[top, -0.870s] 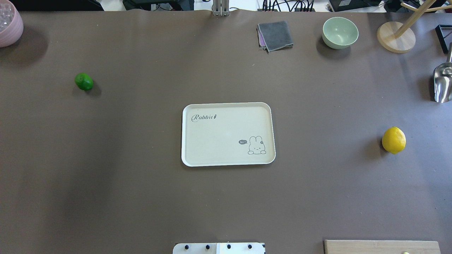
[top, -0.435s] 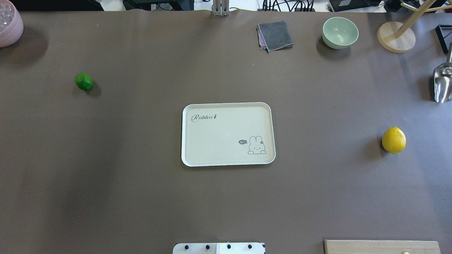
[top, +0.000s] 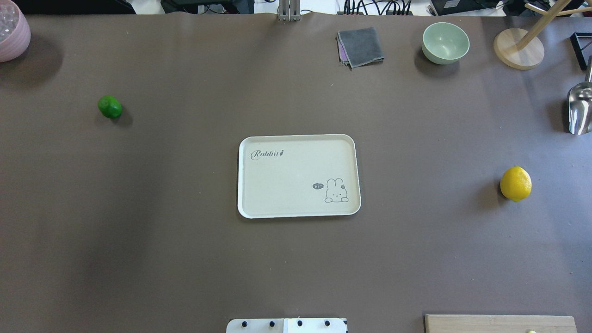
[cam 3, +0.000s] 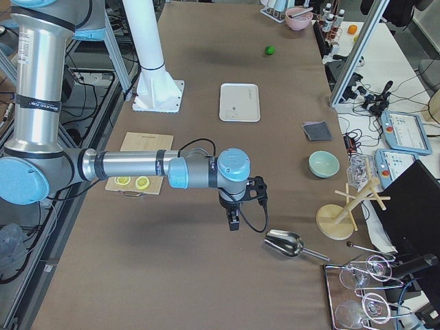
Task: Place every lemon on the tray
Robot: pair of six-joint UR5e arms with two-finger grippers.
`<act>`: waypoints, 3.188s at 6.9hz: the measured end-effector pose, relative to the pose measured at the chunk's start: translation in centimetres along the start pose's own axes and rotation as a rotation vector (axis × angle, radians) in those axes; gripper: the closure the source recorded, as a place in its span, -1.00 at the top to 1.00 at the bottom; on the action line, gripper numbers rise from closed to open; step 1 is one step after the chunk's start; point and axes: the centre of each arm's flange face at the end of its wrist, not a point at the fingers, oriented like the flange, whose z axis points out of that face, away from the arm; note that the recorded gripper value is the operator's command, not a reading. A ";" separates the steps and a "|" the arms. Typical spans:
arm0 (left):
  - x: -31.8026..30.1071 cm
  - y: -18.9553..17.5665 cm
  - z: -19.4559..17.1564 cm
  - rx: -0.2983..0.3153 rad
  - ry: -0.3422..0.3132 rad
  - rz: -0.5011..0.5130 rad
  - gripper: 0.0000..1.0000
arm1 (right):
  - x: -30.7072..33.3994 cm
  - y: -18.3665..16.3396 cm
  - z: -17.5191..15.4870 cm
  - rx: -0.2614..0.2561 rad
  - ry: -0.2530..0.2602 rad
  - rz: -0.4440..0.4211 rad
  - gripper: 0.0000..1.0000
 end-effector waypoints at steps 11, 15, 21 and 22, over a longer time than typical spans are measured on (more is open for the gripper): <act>13.5 -11.0 5.4 0.154 0.075 0.486 0.97 | -14.5 -11.0 1.7 0.207 -0.035 -0.051 1.00; 17.5 -14.4 17.1 0.020 0.050 0.434 0.97 | -22.6 -14.2 5.0 0.210 -0.022 0.027 1.00; 24.6 -14.4 26.3 0.022 -0.047 0.354 0.96 | -22.4 -13.8 5.2 0.207 -0.019 0.026 1.00; 24.6 -14.2 27.3 0.019 -0.055 0.353 0.96 | -22.3 -13.8 5.2 0.208 -0.016 0.025 1.00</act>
